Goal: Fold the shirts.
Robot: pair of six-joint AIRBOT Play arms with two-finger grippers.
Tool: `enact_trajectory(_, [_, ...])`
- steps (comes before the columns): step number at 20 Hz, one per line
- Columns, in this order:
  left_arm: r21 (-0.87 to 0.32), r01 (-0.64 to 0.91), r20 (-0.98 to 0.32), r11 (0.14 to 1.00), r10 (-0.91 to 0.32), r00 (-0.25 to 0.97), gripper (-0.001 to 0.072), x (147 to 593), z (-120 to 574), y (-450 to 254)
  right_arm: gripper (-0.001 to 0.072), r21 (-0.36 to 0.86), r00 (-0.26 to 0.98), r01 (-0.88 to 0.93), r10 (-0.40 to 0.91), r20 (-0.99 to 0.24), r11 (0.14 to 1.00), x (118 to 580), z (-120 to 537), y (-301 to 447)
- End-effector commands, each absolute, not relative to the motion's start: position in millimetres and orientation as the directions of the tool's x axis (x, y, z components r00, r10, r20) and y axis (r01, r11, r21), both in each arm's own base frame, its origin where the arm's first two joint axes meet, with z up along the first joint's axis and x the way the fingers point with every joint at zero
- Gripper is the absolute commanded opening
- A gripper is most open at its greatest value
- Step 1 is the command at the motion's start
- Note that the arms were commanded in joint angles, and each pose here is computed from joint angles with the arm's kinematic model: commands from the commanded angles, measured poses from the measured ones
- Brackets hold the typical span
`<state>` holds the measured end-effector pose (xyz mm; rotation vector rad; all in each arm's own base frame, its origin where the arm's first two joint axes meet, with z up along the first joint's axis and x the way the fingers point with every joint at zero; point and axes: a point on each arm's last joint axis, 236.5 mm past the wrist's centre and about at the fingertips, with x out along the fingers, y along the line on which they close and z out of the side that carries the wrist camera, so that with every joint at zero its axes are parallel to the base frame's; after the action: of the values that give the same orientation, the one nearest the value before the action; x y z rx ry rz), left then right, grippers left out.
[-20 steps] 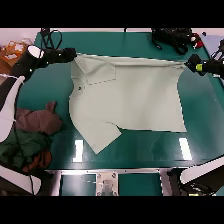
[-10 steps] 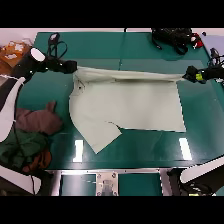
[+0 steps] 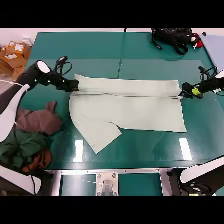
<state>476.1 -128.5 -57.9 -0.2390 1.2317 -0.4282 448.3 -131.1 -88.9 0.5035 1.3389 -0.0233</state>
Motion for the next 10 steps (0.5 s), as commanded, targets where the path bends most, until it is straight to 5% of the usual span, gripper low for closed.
enact_trajectory(1, [-0.453, 0.157, -0.852, 0.878, -0.478, 0.214, 0.0018, 462, -62, -138, 0.0014, 0.338, 0.224, 0.304, 0.278, -0.934, 0.891, 442, -94, -128])
enact_trajectory(2, [-0.470, 0.151, -0.844, 0.870, -0.493, 0.211, 0.0019, 461, -61, -141, 0.0015, 0.338, 0.225, 0.304, 0.277, -0.934, 0.891, 442, -93, -128])
enact_trajectory(4, [-0.497, 0.130, -0.839, 0.858, -0.514, 0.178, 0.0092, 453, -60, -146, 0.0225, 0.336, 0.226, 0.301, 0.275, -0.934, 0.892, 443, -90, -130])
enact_trajectory(5, [-0.510, 0.107, -0.841, 0.854, -0.520, 0.149, 0.0465, 447, -59, -146, 0.0303, 0.327, 0.220, 0.299, 0.269, -0.938, 0.896, 442, -85, -132])
enact_trajectory(6, [-0.521, 0.079, -0.842, 0.850, -0.527, 0.120, 0.0603, 441, -57, -145, 0.0306, 0.303, 0.200, 0.310, 0.250, -0.947, 0.901, 439, -79, -138])
enact_trajectory(10, [-0.567, -0.025, -0.817, 0.824, -0.566, -0.111, 0.0600, 392, -25, -130, 0.0257, 0.127, 0.069, 0.460, 0.108, -0.992, 0.879, 394, -40, -177])
